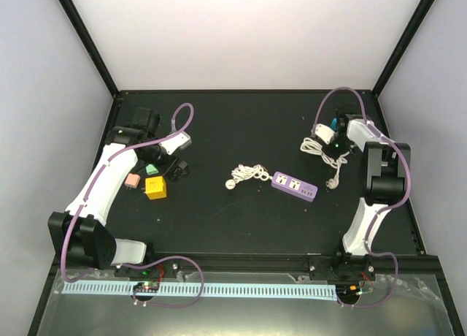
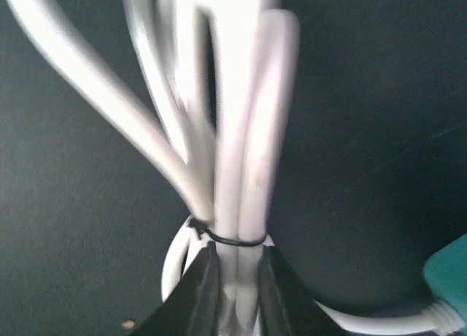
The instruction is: Pull the plug off the socket
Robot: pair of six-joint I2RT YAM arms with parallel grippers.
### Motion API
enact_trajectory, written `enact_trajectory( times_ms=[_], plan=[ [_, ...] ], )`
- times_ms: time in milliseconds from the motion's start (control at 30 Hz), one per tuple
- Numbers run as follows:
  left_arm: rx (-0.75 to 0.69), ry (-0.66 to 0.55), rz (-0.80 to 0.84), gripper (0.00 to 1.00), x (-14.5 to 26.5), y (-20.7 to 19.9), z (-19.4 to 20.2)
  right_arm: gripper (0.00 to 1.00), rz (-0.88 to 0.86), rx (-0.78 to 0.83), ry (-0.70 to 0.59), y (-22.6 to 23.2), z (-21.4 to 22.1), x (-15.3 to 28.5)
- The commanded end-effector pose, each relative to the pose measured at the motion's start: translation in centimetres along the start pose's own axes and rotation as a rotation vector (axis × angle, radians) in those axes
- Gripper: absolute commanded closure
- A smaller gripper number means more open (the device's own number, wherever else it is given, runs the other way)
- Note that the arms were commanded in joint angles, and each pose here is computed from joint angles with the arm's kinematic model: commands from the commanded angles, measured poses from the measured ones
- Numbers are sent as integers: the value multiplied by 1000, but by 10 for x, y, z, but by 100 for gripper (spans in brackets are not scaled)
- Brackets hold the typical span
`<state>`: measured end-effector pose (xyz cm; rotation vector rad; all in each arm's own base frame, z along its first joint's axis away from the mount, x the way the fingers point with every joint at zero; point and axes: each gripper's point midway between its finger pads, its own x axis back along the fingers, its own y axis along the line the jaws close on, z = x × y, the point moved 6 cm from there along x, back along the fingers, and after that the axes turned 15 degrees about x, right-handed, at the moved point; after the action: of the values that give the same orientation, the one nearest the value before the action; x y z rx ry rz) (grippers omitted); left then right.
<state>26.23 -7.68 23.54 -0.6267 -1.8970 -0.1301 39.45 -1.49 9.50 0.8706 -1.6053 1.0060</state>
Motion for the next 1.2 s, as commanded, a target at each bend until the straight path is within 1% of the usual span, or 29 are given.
enact_trajectory(
  times_ms=[0, 100, 233, 367, 533, 700, 767, 867, 967, 1033, 1167],
  plan=[
    [-2, -34, 10, 1, 6, -1, -4, 92, 82, -9, -33, -22, -26, 4],
    [-1, -32, 9, 1, 5, -1, -4, 98, 81, 0, -49, -24, -42, 6],
    [1, -37, 6, 1, 3, 1, -6, 99, 93, 28, -97, -26, -81, 13],
    [14, -39, 2, 1, 1, 3, -8, 99, 103, 71, -147, -26, -136, 16],
    [37, -54, -10, 1, 1, 7, -8, 99, 82, 143, -206, -7, -218, 12],
    [73, -80, -19, 1, 5, 16, -7, 98, 54, 235, -288, 37, -297, 16],
    [89, -92, -13, 1, 7, 20, -6, 98, 43, 294, -319, 66, -327, 19],
    [118, -115, -14, 1, 12, 27, -6, 97, 28, 367, -358, 107, -358, 23],
    [151, -139, -14, 1, 18, 34, -6, 95, -4, 423, -393, 146, -378, 29],
    [170, -154, -15, 1, 22, 39, -7, 94, -29, 444, -406, 165, -383, 33],
    [179, -159, -10, 1, 26, 42, -6, 90, -90, 462, -426, 190, -379, 43]
  ],
)
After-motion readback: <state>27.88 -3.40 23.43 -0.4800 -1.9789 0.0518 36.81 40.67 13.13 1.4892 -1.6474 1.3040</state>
